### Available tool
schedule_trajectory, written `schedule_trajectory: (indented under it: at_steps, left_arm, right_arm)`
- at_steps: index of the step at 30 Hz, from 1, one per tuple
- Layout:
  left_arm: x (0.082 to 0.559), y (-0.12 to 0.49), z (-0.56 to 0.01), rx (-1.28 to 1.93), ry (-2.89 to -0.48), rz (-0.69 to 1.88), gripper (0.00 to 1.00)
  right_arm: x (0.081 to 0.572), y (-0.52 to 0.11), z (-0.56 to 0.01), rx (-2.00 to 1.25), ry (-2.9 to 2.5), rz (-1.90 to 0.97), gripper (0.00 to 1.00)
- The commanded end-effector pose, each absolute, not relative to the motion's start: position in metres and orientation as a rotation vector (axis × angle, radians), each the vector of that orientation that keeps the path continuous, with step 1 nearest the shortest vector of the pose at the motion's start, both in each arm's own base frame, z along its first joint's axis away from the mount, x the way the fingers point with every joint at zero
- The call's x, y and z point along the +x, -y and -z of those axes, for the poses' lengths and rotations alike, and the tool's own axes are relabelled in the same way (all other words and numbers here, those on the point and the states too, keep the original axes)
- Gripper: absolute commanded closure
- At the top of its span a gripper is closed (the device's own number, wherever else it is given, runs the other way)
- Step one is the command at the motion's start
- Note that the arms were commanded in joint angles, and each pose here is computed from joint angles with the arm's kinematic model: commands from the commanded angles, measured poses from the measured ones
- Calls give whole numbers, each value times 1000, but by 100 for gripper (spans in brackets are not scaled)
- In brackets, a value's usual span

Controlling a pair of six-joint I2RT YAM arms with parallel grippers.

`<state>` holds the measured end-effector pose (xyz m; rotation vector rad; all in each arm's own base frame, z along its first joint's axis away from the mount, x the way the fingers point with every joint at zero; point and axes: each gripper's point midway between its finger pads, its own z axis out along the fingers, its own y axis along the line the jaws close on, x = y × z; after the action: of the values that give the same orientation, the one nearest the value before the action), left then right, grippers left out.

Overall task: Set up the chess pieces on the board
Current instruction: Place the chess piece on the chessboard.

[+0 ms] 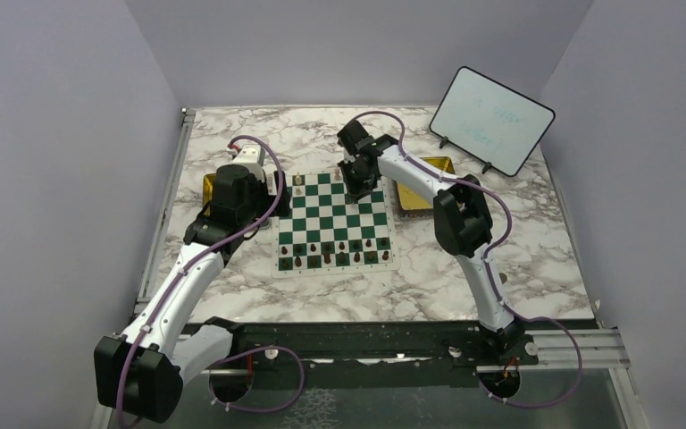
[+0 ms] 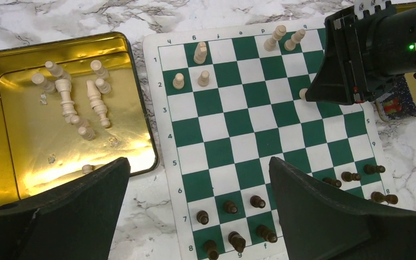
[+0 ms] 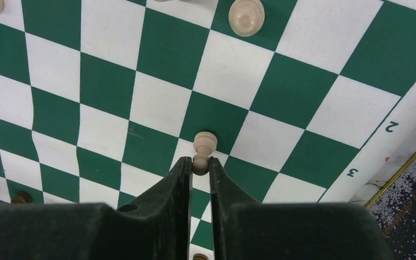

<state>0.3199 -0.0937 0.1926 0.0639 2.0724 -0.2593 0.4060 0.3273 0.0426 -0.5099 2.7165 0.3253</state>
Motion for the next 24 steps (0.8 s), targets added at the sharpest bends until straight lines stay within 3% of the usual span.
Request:
schedule_trajectory:
  at_steps: [1,9,16,24]
  left_arm:
    - [321,91,-196,70,-2060,235,1]
    - [321,92,-195,71,-2061,238,1]
    - [322,93,-195,73,-2063,244,1]
    - [321,93,-195,72,-2063,246,1]
  right_arm:
    - [411,-323,-32,-519,-2724,-279,78]
    - [417,-325,-41,-510,-2676,-287,76]
    - [420,-327,-49,-510,-2638,-309,86]
    - [435,-326,-64,-471,-2568,-269,89]
